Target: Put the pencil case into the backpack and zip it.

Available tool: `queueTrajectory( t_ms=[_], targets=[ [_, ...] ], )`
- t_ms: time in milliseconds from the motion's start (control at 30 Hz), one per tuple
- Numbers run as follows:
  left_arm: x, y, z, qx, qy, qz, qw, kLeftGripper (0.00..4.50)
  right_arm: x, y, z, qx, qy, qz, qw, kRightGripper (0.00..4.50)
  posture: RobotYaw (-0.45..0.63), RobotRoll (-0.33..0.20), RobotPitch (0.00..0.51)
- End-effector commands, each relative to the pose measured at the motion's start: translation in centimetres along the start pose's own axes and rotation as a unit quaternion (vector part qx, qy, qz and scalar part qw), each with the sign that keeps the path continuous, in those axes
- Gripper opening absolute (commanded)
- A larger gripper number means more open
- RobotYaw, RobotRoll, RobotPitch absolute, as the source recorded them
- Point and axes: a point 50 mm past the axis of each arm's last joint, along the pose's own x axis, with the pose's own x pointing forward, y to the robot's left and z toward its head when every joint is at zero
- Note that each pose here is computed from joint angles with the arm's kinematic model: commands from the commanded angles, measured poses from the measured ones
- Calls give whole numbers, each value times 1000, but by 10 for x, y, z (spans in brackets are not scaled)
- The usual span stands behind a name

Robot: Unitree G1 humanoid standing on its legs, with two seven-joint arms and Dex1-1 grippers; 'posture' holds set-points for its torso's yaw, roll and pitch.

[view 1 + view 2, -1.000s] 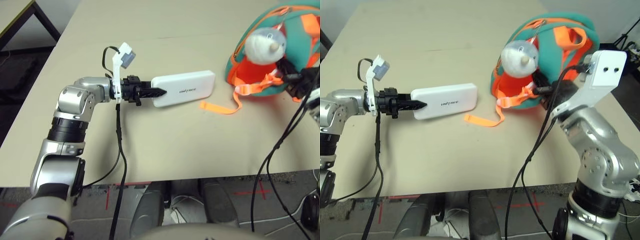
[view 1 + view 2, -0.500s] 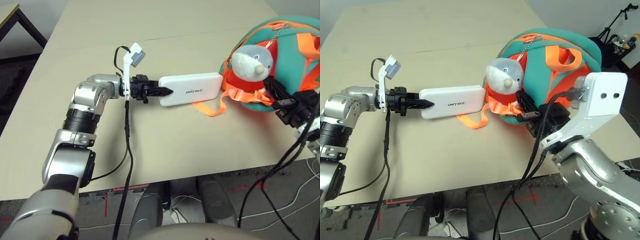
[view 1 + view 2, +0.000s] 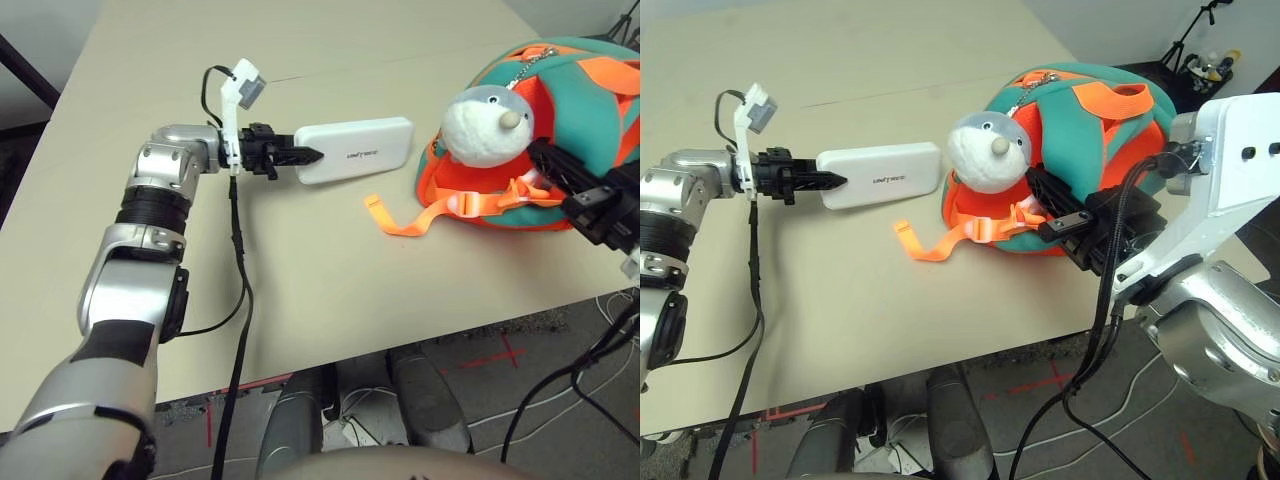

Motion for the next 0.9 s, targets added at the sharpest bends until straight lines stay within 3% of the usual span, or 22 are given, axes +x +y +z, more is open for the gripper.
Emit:
queueTrajectory(
  t_ms=[33,333,567,767,900],
  targets=[
    [-29,8,2,2,-5,32,999,1435,1,8,7,-11,-20,46,999,485,-245,0,209],
    [-74,14,17,-27,-53,71,996,1434,6,17,25,-32,-34,125,991,485,-229,0,202],
    [-73,9,22,-52,-84,49,994,1434,3,19,33,-68,-12,186,980,485,-246,0,194],
    [-68,9,23,-51,-85,45,994,1434,-11,22,25,-87,24,207,974,485,-258,0,197],
    [-63,8,26,-49,-91,38,994,1434,-25,19,4,-90,64,182,977,485,-277,0,198]
  ],
)
